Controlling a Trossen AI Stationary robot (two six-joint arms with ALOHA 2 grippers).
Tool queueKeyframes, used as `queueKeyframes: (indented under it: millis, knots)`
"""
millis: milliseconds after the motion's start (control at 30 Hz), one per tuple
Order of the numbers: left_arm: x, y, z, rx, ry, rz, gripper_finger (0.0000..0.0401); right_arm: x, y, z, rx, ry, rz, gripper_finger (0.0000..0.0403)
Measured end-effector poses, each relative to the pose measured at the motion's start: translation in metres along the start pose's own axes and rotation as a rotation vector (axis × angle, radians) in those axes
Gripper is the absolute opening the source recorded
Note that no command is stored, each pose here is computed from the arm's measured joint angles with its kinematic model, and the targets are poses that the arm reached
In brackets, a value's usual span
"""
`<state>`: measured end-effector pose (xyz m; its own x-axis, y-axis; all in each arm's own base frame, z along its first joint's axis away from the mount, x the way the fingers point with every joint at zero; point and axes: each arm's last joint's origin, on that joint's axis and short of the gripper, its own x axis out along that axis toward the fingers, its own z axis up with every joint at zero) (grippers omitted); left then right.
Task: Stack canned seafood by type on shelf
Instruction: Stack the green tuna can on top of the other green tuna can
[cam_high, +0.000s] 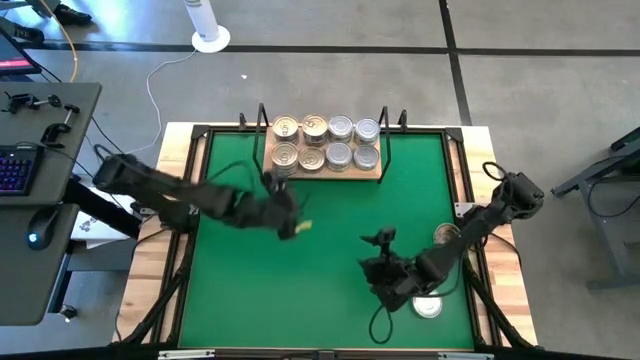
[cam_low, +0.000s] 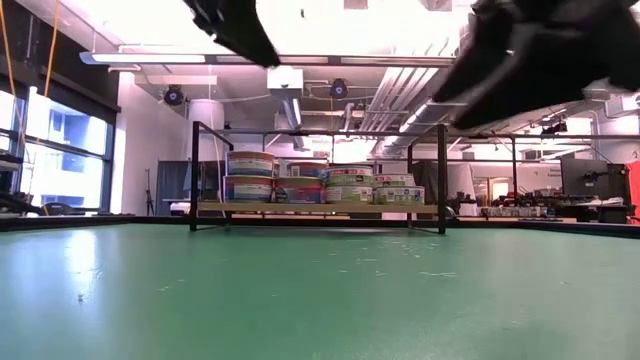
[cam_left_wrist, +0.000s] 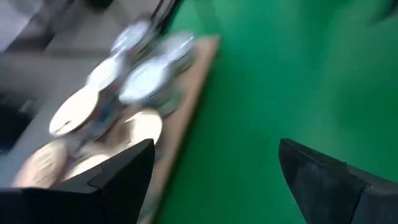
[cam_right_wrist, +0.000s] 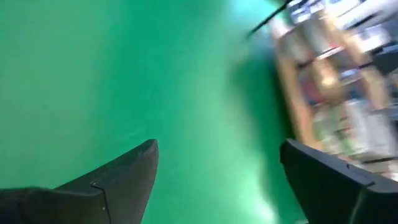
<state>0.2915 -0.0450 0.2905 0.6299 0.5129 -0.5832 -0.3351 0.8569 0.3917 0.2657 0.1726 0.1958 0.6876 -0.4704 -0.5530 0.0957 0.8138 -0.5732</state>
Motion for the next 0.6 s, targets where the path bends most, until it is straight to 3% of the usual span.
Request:
queueKeyframes:
  millis: [167, 333, 500, 600]
  knots:
    - [-0.020, -0.052, -0.022, -0.030, -0.228, -0.121, 0.0328, -0.021, -0.014, -0.009, 0.113, 0.156, 0.255, 0.0326]
    - [-0.024, -0.088, -0.045, -0.060, -0.336, -0.182, 0.0328, -0.037, -0.049, -0.030, 0.341, 0.538, 0.403, 0.0298]
    - [-0.020, -0.110, -0.063, -0.073, -0.358, -0.136, 0.0328, -0.053, -0.037, -0.029, 0.386, 0.684, 0.719, 0.0230]
    - [-0.015, -0.117, -0.071, -0.103, -0.349, -0.063, 0.0328, -0.062, -0.023, -0.033, 0.406, 0.785, 0.784, 0.0164]
